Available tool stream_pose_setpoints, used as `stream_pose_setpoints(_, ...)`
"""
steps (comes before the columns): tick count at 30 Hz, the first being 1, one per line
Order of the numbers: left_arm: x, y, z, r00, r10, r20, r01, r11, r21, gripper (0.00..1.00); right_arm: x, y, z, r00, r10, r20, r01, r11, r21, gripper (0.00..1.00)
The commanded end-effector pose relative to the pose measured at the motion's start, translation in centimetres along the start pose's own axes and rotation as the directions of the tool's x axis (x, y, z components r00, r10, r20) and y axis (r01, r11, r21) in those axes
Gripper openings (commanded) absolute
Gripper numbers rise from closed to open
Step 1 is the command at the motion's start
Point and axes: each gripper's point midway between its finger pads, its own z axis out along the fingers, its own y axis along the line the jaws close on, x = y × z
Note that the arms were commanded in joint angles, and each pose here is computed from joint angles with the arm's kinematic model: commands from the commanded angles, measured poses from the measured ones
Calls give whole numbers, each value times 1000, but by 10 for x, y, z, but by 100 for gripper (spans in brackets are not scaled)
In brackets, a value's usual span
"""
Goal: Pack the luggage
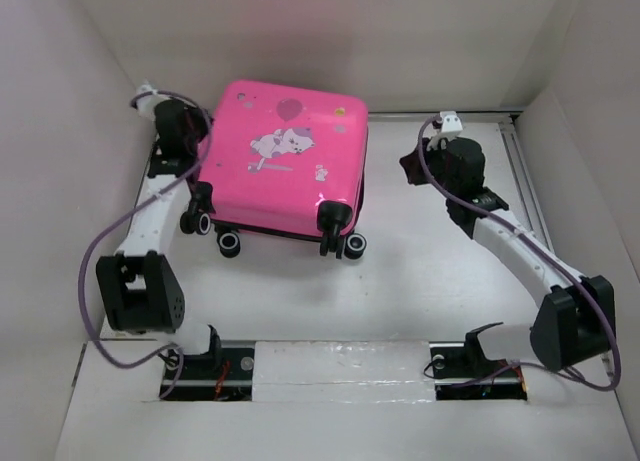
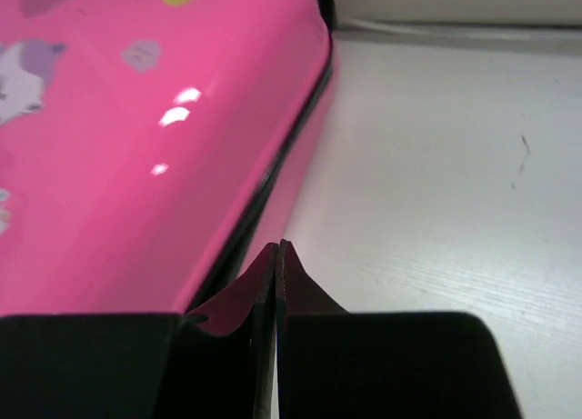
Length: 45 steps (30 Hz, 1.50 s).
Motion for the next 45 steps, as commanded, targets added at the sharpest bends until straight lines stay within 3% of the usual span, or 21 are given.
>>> stream_pose_setpoints(1,-35,79,32,1000,-19,18,23,977,-214,2,13,-13,11,1000,21,-16,-20,999,47,4)
stream_pose_setpoints(3,-35,122,43,999,-4,-38,-8,952,-306,0,28,-14,21,999,19,-45,-16,998,64,4)
stream_pose_setpoints(5,-18,136,48,996,2,-91,-32,941,-336,0,29,-18,30,999,7,-54,-2,997,77,4)
stream_pose_setpoints(10,69,176,35,951,-140,-275,39,939,-343,0,46,-21,74,992,14,-122,-6,998,63,5)
stream_pose_setpoints(12,87,163,31,942,-148,-302,69,964,-257,0,34,-14,92,995,10,-95,-8,1000,24,7)
stream_pose_setpoints(13,104,168,22,931,-158,-328,68,960,-270,0,53,-20,107,991,15,-136,-11,999,35,7)
stream_pose_setpoints(16,126,138,9,928,-97,-360,20,977,-211,0,47,-10,137,991,13,-136,-18,999,-31,7)
stream_pose_setpoints(17,142,139,-2,915,-92,-392,7,977,-212,0,67,-11,151,984,18,-177,-27,998,-49,7)
stream_pose_setpoints(18,150,118,-11,915,-62,-399,0,988,-155,0,66,-9,157,984,21,-179,-38,995,-94,7)
stream_pose_setpoints(20,173,114,-29,897,-54,-438,-6,991,-134,0,63,-9,170,985,29,-168,-52,990,-129,5)
stream_pose_setpoints(25,236,64,-84,834,47,-549,-44,999,20,0,45,12,184,983,-41,-181,-13,958,-285,10)
stream_pose_setpoints(28,263,41,-123,802,95,-590,-48,994,95,0,34,12,177,985,-76,-157,29,959,-283,12)
stream_pose_setpoints(31,251,24,-141,832,123,-541,-65,990,125,0,0,-8,166,990,-78,-121,52,977,-209,29)
stream_pose_setpoints(32,224,14,-148,882,120,-456,-72,990,122,0,-12,-26,160,992,-70,-105,52,985,-162,33)
stream_pose_setpoints(34,190,6,-154,929,97,-356,-58,991,119,18,-53,-38,142,997,-74,-33,70,990,-119,45)
stream_pose_setpoints(35,152,-6,-159,970,67,-234,-33,989,146,29,-69,-46,134,997,-75,-7,74,994,-86,48)
stream_pose_setpoints(37,119,-19,-164,992,18,-126,5,984,175,53,-109,-58,107,995,-74,63,78,996,-50,54)
stream_pose_setpoints(39,86,-36,-162,1000,-12,-15,15,980,199,57,-118,-73,86,994,-72,78,69,997,35,58)
stream_pose_setpoints(42,66,-59,-138,1000,-19,10,17,975,222,58,-148,-75,39,983,-92,160,71,989,128,68)
stream_pose_setpoints(44,57,-63,-119,999,-15,35,7,977,214,58,-127,-84,19,990,-60,131,36,983,179,66)
stream_pose_setpoints(45,47,-56,-93,998,-13,63,2,985,170,56,-137,-74,-8,983,-42,177,9,983,183,61)
